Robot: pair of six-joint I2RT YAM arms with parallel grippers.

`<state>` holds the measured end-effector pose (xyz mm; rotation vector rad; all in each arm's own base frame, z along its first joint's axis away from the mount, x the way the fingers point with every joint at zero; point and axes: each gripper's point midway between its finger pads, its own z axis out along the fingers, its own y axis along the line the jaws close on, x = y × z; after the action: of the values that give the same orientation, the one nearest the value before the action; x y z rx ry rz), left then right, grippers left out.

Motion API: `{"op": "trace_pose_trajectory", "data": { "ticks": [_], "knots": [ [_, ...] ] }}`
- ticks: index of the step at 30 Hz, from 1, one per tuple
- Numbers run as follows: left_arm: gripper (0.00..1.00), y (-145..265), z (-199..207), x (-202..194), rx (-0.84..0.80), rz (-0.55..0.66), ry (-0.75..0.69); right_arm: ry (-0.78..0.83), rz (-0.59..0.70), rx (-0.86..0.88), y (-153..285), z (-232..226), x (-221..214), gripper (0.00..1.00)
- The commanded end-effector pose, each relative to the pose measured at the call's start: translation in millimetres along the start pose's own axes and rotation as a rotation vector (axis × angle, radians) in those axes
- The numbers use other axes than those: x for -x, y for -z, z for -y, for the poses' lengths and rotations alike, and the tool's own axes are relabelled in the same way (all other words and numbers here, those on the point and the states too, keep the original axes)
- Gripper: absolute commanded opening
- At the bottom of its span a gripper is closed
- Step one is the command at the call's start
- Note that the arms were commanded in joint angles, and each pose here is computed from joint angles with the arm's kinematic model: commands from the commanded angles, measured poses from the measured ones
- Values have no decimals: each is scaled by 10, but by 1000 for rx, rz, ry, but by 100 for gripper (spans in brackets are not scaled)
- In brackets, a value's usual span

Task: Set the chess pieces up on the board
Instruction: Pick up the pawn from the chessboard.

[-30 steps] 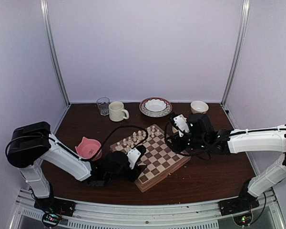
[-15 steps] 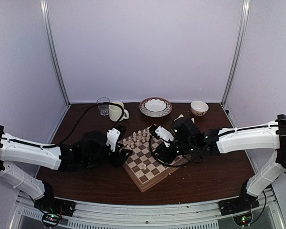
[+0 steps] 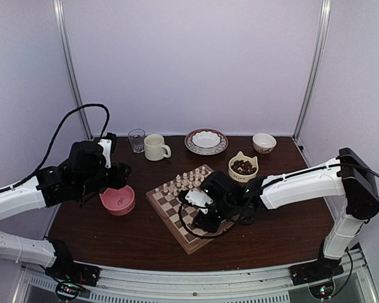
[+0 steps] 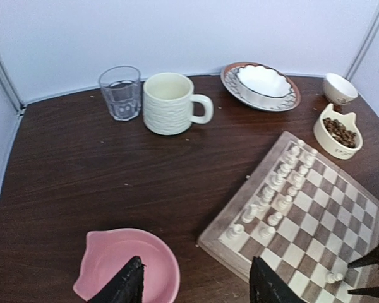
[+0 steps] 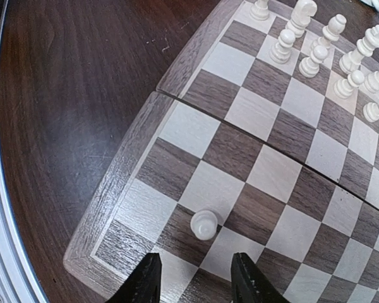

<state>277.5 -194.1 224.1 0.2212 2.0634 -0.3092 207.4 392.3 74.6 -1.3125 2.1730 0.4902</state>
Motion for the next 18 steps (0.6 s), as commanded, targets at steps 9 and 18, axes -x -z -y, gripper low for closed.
{"op": "trace_pose_trajectory", "data": {
  "ticks": [9, 18],
  "knots": [
    [58, -155, -205, -246, 60, 23, -137, 30, -20, -44, -147, 48, 109, 39],
    [58, -196, -161, -306, 38, -4, -151, 33, -36, -61, -218, 77, 107, 32]
  ]
}}
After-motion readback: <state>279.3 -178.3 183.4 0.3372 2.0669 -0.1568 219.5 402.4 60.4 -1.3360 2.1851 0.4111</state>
